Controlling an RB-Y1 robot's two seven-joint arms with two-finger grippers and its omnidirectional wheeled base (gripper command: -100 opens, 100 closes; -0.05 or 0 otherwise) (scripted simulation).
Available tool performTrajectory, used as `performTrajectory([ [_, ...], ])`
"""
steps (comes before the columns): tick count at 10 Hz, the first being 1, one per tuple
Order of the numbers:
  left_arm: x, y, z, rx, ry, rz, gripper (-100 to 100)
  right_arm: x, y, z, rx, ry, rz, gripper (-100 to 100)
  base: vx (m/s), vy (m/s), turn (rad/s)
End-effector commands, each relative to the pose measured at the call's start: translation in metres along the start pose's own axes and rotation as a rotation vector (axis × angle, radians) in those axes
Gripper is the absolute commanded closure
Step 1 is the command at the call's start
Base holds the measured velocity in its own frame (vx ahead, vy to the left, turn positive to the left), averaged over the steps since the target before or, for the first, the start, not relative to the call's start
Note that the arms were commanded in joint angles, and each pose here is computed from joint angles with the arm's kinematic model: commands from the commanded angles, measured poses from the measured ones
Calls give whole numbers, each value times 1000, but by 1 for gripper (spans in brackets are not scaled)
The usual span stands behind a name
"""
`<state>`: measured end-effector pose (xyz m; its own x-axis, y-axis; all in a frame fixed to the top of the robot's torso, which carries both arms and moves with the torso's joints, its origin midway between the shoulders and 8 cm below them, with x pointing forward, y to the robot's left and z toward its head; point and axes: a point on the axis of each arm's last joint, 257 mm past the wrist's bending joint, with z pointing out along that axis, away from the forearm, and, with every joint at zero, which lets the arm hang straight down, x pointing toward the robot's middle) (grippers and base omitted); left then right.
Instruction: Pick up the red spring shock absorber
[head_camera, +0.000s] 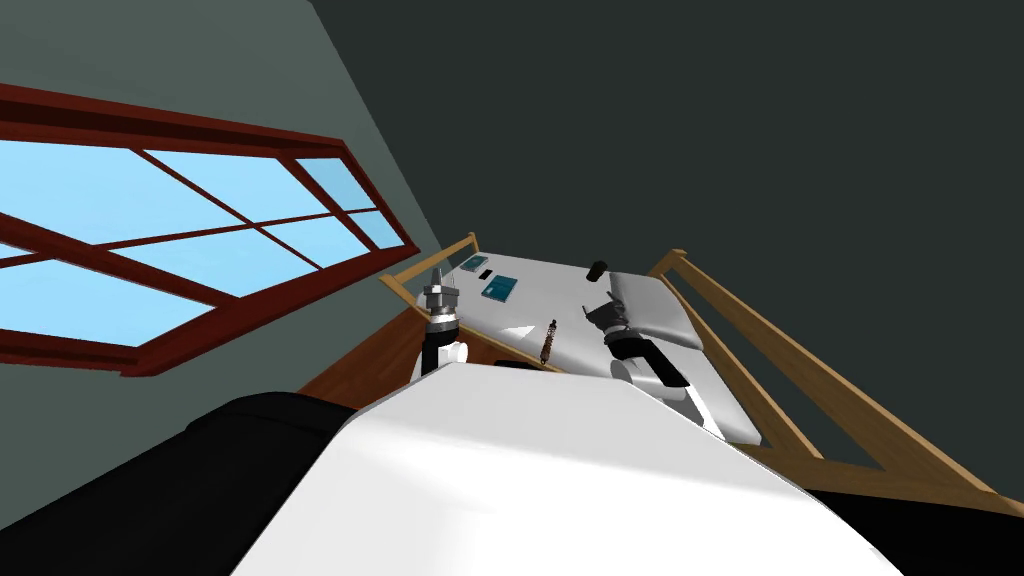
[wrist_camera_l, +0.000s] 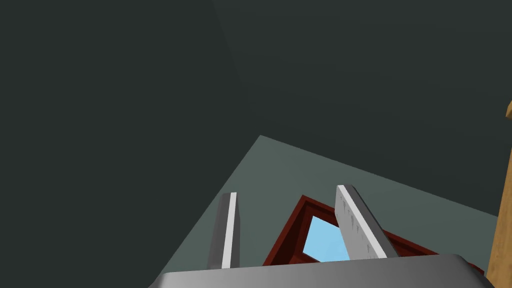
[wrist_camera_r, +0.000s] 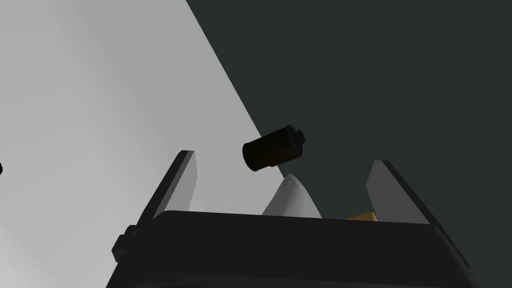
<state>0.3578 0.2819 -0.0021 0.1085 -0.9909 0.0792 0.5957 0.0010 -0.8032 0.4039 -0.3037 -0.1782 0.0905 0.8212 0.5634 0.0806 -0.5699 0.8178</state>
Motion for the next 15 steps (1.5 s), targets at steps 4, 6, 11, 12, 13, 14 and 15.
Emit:
performTrajectory([
  [4, 0, 0, 0, 0, 0, 0, 0, -36, -56, -13, 154, -107, 178, -100, 100, 55, -143],
  [6, 0, 0, 0, 0, 0, 0, 0, -55, -95, -29, 253, -186, 317, -100, 109, 47, -144],
  [11, 0, 0, 0, 0, 0, 0, 0, -80, -159, -65, 411, -326, 522, -100, 81, 15, -25],
  [12, 0, 0, 0, 0, 0, 0, 0, -80, -159, -65, 411, -326, 522, -100, 20, 3, 6],
  [13, 0, 0, 0, 0, 0, 0, 0, -80, -159, -65, 411, -326, 522, -100, -4, -5, -14],
  [14, 0, 0, 0, 0, 0, 0, 0, -85, -178, -79, 454, -370, 588, -100, 19, -10, -41],
  [15, 0, 0, 0, 0, 0, 0, 0, -85, -178, -79, 454, -370, 588, -100, 55, 0, -31],
])
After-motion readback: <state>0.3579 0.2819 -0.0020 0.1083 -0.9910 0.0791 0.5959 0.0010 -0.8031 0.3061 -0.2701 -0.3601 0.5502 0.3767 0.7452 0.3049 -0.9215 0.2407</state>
